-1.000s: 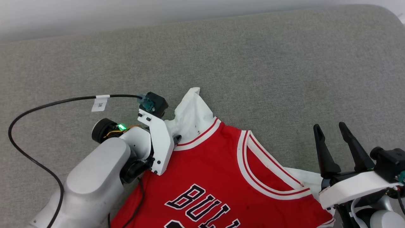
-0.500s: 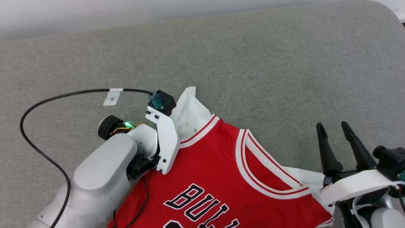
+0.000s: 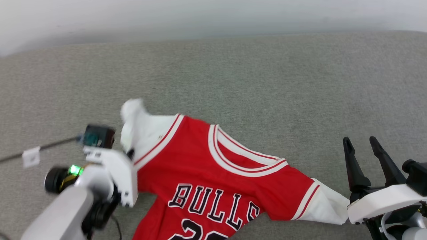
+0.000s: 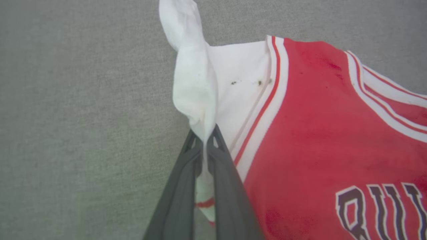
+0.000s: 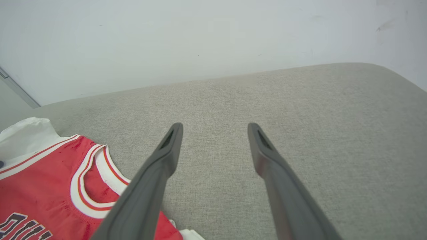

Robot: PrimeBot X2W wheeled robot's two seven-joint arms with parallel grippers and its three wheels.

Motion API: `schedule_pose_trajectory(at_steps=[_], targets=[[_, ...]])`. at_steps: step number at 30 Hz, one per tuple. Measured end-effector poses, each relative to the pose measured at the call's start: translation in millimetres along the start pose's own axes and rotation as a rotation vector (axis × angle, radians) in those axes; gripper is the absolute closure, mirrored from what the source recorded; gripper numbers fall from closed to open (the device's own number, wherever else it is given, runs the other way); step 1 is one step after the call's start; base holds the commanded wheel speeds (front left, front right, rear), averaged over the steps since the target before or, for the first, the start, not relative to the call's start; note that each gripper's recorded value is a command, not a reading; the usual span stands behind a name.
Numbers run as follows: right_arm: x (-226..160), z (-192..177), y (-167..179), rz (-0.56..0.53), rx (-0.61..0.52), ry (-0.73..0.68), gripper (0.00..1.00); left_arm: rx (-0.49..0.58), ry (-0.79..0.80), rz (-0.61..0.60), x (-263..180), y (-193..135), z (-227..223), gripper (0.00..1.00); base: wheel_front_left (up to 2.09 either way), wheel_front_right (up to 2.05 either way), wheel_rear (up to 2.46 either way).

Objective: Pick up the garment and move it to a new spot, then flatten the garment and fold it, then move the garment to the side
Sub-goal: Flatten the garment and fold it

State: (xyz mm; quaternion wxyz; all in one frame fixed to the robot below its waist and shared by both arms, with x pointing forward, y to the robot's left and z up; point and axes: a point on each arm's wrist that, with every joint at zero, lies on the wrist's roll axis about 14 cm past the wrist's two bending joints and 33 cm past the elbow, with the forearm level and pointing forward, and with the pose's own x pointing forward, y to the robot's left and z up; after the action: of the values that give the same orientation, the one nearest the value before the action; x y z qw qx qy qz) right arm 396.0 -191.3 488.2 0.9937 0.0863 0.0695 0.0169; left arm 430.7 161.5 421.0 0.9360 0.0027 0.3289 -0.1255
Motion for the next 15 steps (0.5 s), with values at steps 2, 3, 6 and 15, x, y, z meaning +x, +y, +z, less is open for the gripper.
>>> schedule_pose_trajectory(at_steps=[2,3,6,15], targets=[[0.6,3.5,3.3,0.010,-0.001,-0.008,0.00,-0.068,0.021,0.049,-14.2,10.6,-21.9,1.00,0.00,0.00,0.00],[-0.2,3.5,4.5,0.014,-0.001,-0.007,0.00,-0.107,0.033,0.070,-21.1,14.3,-33.5,1.00,0.00,0.00,0.00],[-1.7,3.3,6.1,0.018,-0.001,-0.003,0.00,-0.208,0.081,0.107,-38.0,16.7,-68.3,1.00,0.00,0.00,0.00],[-13.2,16.0,7.0,0.019,-0.017,-0.022,0.00,-0.293,0.008,0.113,-54.1,5.1,-78.4,0.00,0.00,0.00,0.00]])
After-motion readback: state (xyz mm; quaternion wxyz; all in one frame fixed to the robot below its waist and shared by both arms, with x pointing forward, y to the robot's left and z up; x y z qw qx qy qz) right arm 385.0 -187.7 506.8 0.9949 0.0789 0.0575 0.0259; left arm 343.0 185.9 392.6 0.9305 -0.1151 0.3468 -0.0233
